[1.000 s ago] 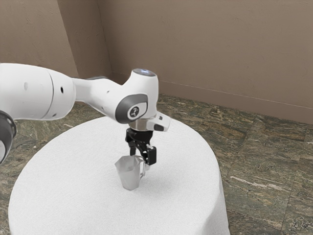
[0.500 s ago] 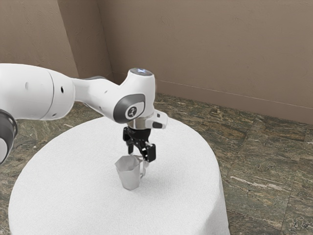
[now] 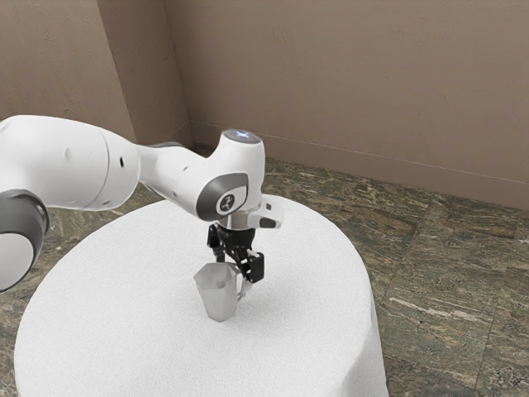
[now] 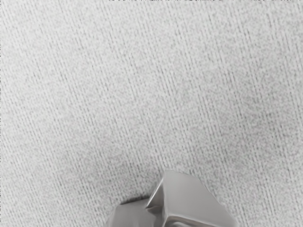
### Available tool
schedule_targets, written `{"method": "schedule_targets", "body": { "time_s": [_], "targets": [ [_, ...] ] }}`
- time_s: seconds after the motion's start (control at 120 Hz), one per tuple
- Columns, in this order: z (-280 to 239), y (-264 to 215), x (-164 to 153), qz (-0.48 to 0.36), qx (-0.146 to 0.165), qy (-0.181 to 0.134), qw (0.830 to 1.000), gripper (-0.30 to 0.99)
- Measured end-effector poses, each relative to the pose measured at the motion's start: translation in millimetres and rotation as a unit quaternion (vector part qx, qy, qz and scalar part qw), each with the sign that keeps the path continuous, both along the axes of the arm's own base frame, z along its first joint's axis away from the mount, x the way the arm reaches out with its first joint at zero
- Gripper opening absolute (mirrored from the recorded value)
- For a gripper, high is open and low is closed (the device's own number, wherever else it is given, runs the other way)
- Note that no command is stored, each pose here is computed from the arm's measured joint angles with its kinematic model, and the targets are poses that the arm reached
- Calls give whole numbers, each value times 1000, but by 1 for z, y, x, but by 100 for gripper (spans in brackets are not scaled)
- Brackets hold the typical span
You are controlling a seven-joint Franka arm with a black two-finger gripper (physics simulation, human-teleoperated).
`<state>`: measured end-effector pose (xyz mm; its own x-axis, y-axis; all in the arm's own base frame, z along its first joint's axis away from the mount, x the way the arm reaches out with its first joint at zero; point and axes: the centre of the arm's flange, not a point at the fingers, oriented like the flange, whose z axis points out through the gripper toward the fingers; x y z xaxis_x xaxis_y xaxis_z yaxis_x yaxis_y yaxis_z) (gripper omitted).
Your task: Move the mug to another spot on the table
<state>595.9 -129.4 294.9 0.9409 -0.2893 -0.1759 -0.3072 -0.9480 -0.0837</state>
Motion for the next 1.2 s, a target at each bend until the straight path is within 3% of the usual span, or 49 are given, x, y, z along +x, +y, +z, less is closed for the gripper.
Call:
{"method": "schedule_targets", "body": {
  "time_s": [0.45, 0.8, 1.2],
  "targets": [
    [4, 2, 1, 6, 2, -4, 1000, 26],
    [28, 6, 2, 10, -3, -22, 1000, 16],
    [59, 59, 2, 54, 7, -19, 998, 6]
  ]
}}
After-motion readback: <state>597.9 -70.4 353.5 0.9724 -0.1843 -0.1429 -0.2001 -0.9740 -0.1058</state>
